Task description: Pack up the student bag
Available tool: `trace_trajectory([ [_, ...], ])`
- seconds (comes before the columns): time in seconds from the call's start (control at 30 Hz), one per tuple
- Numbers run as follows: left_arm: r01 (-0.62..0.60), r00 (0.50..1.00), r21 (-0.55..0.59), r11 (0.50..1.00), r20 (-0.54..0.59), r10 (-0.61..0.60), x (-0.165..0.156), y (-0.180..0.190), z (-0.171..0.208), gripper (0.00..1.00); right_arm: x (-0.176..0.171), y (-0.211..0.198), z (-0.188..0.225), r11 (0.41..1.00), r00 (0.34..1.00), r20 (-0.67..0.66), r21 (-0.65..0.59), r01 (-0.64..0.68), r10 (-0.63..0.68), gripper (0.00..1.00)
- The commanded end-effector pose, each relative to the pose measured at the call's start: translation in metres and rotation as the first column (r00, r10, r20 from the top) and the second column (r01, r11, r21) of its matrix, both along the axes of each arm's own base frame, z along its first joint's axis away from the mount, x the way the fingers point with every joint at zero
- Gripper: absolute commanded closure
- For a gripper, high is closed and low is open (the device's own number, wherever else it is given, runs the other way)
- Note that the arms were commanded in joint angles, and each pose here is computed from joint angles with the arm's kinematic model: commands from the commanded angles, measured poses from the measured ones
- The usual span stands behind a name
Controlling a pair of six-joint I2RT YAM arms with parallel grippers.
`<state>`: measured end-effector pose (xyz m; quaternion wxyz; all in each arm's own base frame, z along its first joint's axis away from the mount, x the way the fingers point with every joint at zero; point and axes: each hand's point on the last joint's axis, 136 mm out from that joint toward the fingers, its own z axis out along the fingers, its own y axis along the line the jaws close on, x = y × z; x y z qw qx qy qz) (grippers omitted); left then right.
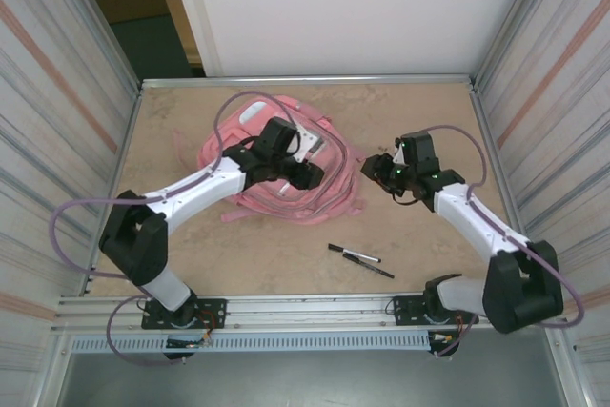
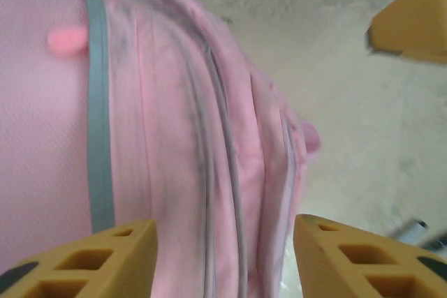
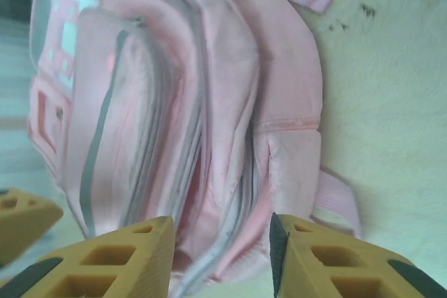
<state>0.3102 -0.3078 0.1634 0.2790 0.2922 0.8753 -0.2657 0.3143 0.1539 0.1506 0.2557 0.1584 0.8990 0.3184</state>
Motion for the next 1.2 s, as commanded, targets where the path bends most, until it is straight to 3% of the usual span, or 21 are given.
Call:
trace_trajectory([
  [0.0, -0.141, 0.980, -0.185, 0.973, -0.165, 0.111, -0.017, 0.032, 0.035, 0.41, -0.014, 0.006, 0.035, 0.956, 0.966, 0.178, -0.257, -0.140, 0.189, 0.58],
  [0.13, -0.399, 0.902, -0.025, 0.916, -0.189, 0.388, -0.029, 0.107, 0.026, 0.33, -0.024, 0.044, 0.070, 0.843, 0.868, 0.307, -0.499, -0.201, 0.389, 0.50],
  [0.17, -0.458, 0.870, 0.006, 0.889, -0.201, 0.450, -0.031, 0.126, 0.020, 0.32, -0.026, 0.055, 0.076, 0.819, 0.844, 0.328, -0.536, -0.203, 0.424, 0.41],
  [0.23, -0.569, 0.788, 0.038, 0.822, -0.261, 0.558, -0.033, 0.156, 0.006, 0.32, -0.024, 0.067, 0.089, 0.774, 0.817, 0.375, -0.620, -0.130, 0.438, 0.01],
  [0.33, -0.665, 0.691, 0.045, 0.745, -0.343, 0.637, -0.029, 0.184, -0.020, 0.32, -0.018, 0.082, 0.100, 0.691, 0.771, 0.415, -0.722, -0.044, 0.482, 0.01],
  [0.4, -0.704, 0.635, 0.078, 0.706, -0.376, 0.675, -0.027, 0.199, -0.036, 0.32, -0.009, 0.088, 0.101, 0.685, 0.778, 0.422, -0.729, -0.015, 0.466, 0.01],
  [0.47, -0.726, 0.596, 0.099, 0.680, -0.402, 0.695, -0.022, 0.207, -0.049, 0.32, -0.009, 0.100, 0.090, 0.696, 0.801, 0.351, -0.709, -0.110, 0.485, 0.01],
  [0.57, -0.737, 0.575, 0.106, 0.667, -0.420, 0.702, -0.011, 0.205, -0.063, 0.32, -0.020, 0.134, 0.066, 0.713, 0.770, 0.253, -0.613, -0.340, 0.585, 0.01],
  [0.7, -0.752, 0.536, 0.117, 0.649, -0.463, 0.706, 0.003, 0.200, -0.084, 0.32, -0.028, 0.158, 0.032, 0.709, 0.780, 0.161, -0.555, -0.435, 0.605, 0.00],
  [0.9, -0.771, 0.488, 0.126, 0.624, -0.512, 0.707, 0.017, 0.194, -0.108, 0.36, -0.042, 0.188, -0.018, 0.604, 0.690, 0.088, -0.570, -0.557, 0.718, 0.10],
  [0.97, -0.778, 0.485, 0.117, 0.618, -0.514, 0.707, 0.020, 0.193, -0.108, 0.40, -0.040, 0.193, -0.034, 0.581, 0.675, 0.064, -0.571, -0.579, 0.735, 0.15],
  [1.03, -0.782, 0.474, 0.125, 0.610, -0.515, 0.714, 0.018, 0.194, -0.109, 0.55, -0.030, 0.190, -0.051, 0.582, 0.695, 0.039, -0.580, -0.569, 0.718, 0.24],
  [1.17, -0.777, 0.465, 0.143, 0.614, -0.527, 0.711, 0.005, 0.193, -0.106, 0.79, 0.012, 0.165, -0.072, 0.658, 0.779, 0.052, -0.572, -0.490, 0.625, 0.30],
])
